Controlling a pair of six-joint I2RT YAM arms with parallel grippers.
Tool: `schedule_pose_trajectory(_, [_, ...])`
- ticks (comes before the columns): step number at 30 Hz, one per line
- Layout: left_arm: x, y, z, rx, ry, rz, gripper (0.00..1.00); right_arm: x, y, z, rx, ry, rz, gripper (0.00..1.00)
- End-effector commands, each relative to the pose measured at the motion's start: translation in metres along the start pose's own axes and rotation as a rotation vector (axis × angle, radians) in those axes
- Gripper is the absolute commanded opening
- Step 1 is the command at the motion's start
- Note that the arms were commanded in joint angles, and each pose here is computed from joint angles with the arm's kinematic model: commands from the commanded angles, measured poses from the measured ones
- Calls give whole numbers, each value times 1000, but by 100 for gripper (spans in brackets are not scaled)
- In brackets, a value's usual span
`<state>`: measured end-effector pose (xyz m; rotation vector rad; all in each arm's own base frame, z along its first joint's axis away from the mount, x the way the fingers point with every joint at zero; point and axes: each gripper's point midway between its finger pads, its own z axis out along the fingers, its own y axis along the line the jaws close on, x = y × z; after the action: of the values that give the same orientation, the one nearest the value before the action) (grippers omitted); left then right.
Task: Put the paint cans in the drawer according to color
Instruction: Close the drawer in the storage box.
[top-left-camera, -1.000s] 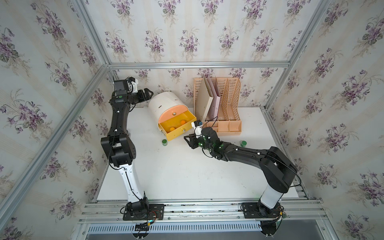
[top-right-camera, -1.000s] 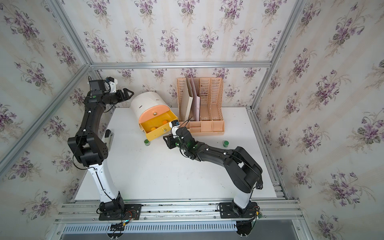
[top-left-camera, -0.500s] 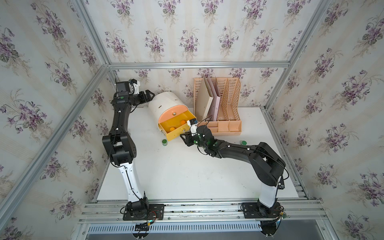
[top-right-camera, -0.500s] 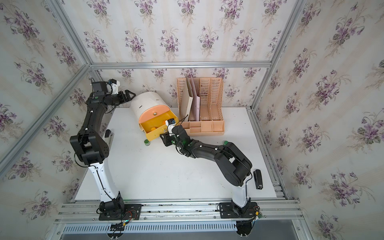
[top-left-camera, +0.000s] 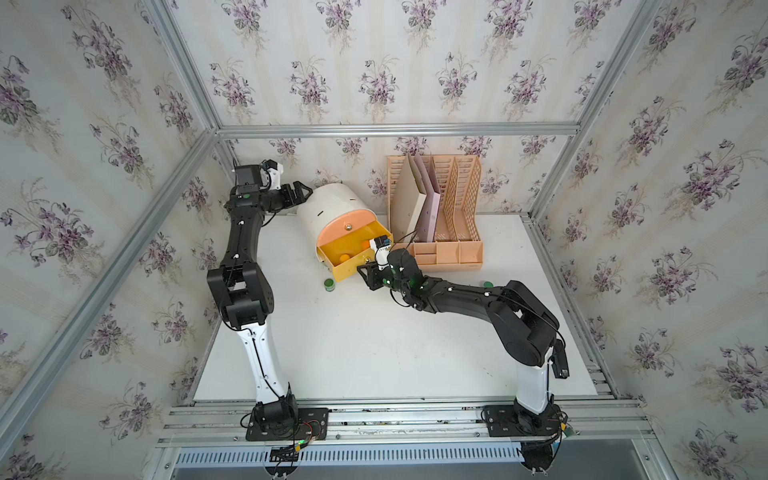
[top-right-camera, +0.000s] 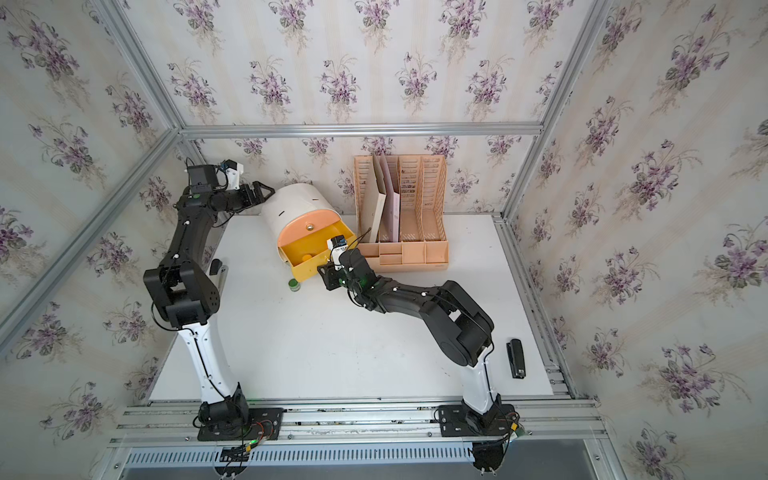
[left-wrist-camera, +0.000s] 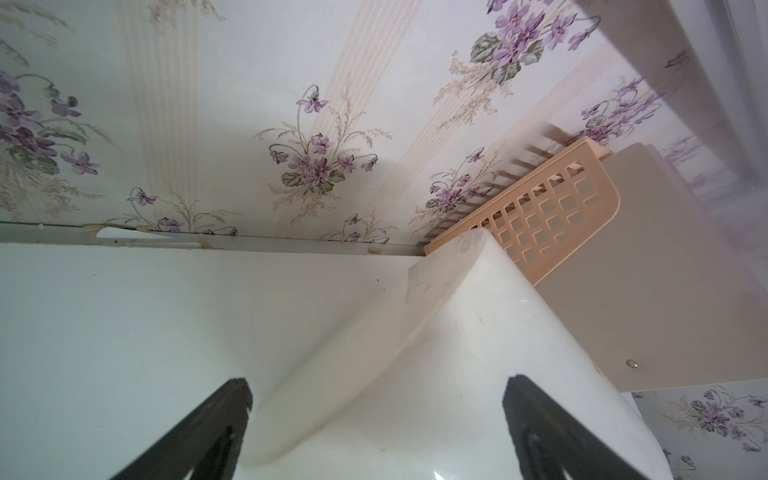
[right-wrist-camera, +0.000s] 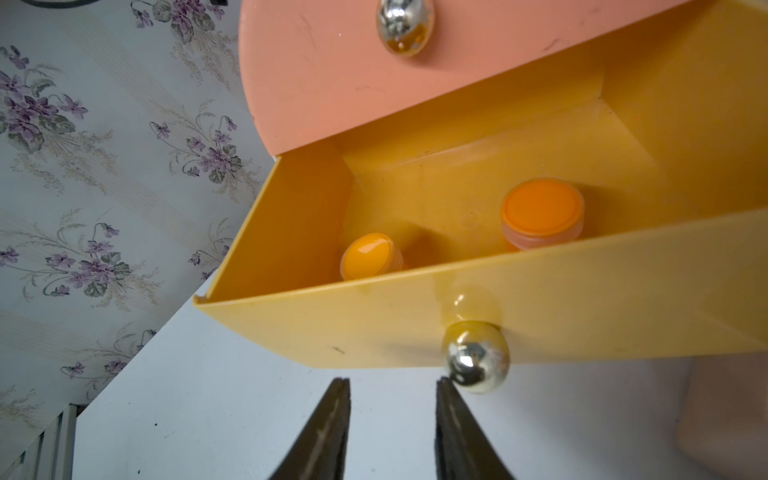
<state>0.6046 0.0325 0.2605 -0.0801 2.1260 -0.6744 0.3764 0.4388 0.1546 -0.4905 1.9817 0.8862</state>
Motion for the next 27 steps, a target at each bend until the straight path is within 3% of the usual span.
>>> schedule_pose_trajectory(1, [-7,-8,0,29,-27,55,99,-11,-1,4,16,-37,-25,38])
schedule_pose_trajectory(27, [-10,-12,14,90,-62,95,99,-21,9,31,-29,-40,-46,37])
